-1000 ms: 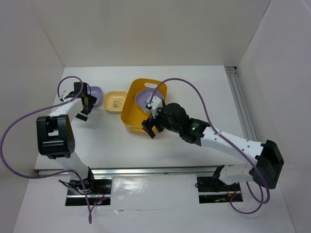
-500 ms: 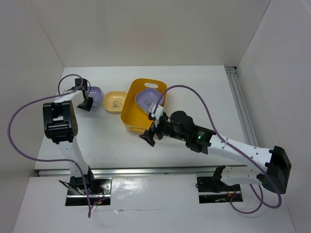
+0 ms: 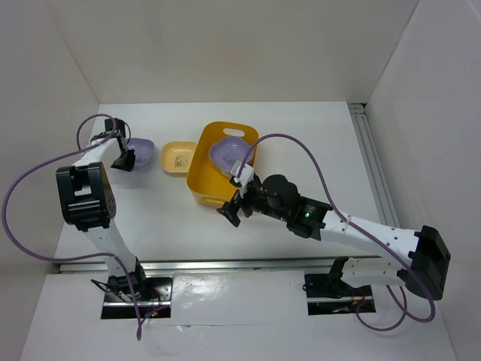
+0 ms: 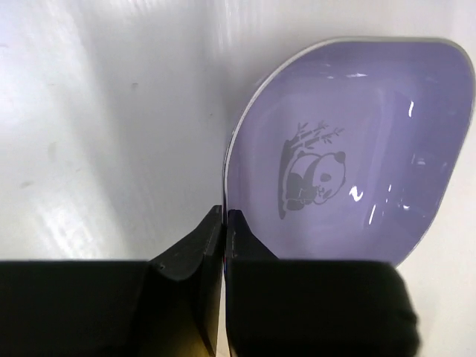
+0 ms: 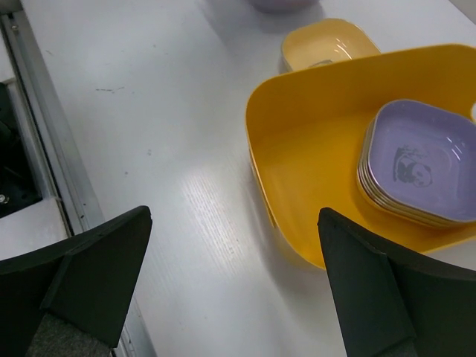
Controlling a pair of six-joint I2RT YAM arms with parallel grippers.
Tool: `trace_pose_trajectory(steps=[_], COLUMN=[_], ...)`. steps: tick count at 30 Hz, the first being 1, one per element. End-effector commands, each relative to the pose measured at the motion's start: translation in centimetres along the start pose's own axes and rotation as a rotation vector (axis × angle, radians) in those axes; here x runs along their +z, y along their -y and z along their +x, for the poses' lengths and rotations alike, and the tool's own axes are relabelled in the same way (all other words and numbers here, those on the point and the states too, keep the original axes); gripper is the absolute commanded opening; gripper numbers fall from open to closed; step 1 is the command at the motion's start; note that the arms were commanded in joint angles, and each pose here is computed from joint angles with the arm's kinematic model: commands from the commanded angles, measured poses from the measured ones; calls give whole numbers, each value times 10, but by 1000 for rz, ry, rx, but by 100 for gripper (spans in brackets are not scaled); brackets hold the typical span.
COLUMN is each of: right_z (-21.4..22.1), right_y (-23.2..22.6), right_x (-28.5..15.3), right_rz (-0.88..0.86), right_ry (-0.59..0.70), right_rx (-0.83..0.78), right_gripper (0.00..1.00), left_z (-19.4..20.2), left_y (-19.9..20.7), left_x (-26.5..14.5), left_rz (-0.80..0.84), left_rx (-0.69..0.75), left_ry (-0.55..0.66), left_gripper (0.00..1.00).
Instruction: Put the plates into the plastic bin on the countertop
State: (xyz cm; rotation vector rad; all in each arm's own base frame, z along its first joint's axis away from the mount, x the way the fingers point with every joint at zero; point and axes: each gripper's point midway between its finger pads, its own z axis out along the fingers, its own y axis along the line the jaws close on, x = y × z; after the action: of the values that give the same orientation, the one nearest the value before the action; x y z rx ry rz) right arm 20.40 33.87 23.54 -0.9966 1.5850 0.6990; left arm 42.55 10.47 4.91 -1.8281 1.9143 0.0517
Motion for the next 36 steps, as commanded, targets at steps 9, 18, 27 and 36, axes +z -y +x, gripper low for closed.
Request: trace_pose_trajectory(steps=[9, 18, 27, 36], right_z=[-19, -16, -6, -5], right_y=[96, 121, 122, 122], right_x=[-42, -87, -91, -91], right_rz=[645, 867, 881, 882], right_ry=[166, 217, 186, 181], right_rx=[307, 463, 485, 476], right_gripper=[100, 100, 100, 100], left_z=[36, 176, 224, 237], left_y=[56, 94, 100, 98], left_x=[-184, -234, -218, -240], left_rz=[492, 677, 619, 685], left_rx=[175, 471, 471, 492], left_ry=[171, -10, -105, -198], left_gripper=[0, 0, 0, 80])
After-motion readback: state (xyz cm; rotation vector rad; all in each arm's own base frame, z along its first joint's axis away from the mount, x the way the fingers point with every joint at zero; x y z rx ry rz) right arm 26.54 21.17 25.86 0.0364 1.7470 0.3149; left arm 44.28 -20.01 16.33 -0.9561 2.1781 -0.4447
